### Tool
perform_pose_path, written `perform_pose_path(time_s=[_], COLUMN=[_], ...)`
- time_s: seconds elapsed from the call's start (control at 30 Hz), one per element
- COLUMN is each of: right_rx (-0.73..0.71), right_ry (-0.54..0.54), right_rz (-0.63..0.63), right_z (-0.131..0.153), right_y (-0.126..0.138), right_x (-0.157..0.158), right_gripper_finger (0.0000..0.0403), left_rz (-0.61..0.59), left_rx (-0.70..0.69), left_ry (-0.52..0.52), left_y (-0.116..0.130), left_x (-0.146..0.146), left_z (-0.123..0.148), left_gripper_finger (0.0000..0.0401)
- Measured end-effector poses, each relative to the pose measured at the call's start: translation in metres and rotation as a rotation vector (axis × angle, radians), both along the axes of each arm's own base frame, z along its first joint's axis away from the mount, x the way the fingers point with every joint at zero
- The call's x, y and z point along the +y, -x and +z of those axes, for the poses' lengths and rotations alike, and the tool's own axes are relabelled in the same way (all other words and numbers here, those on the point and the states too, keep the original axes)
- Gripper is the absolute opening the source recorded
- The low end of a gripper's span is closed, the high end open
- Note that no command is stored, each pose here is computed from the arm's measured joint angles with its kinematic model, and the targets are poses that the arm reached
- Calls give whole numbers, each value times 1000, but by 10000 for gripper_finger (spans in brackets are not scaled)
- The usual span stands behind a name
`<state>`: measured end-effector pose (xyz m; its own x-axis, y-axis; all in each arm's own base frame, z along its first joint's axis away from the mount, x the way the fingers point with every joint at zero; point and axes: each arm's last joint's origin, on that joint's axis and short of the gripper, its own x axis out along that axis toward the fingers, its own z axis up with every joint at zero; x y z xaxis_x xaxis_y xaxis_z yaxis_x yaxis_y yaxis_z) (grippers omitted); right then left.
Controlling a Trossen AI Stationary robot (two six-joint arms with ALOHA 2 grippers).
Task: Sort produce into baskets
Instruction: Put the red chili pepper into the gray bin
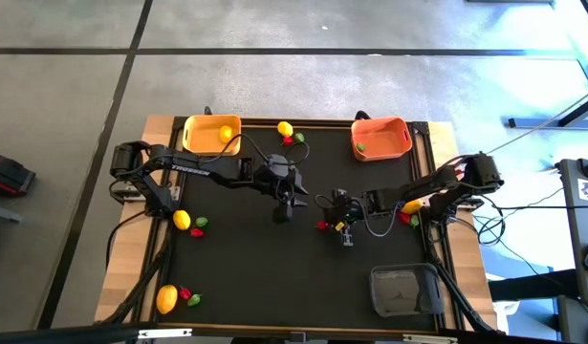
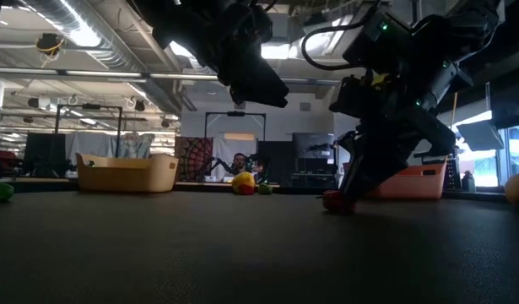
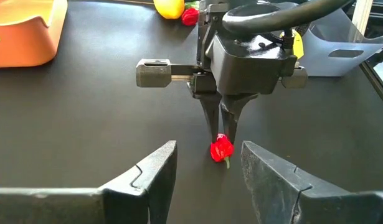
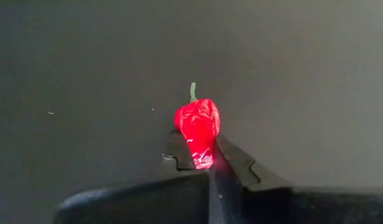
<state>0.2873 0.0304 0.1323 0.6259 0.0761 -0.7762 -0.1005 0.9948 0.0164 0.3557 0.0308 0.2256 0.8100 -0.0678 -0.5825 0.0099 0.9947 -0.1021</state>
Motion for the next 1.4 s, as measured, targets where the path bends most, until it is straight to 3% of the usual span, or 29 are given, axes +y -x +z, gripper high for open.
perform_pose_path(time_s=[0.37,0.83,1.07,1.4], right_rx=[-2,-39,-86,-25], right_ry=[13,-54,-174,-423], right_rz=[-10,-56,-64,-99], right_z=[6,70,102,120], right_y=[3,47,82,122], right_x=[-1,1,17,50], right_gripper_finger=[2,1,1,1], left_rz=[0,0,0,3], left_rx=[1,1,-1,1], left_ry=[0,0,0,5], left_y=[0,0,0,0], left_x=[0,0,0,0], left_z=[0,0,0,0], left_gripper_finger=[175,175,175,175])
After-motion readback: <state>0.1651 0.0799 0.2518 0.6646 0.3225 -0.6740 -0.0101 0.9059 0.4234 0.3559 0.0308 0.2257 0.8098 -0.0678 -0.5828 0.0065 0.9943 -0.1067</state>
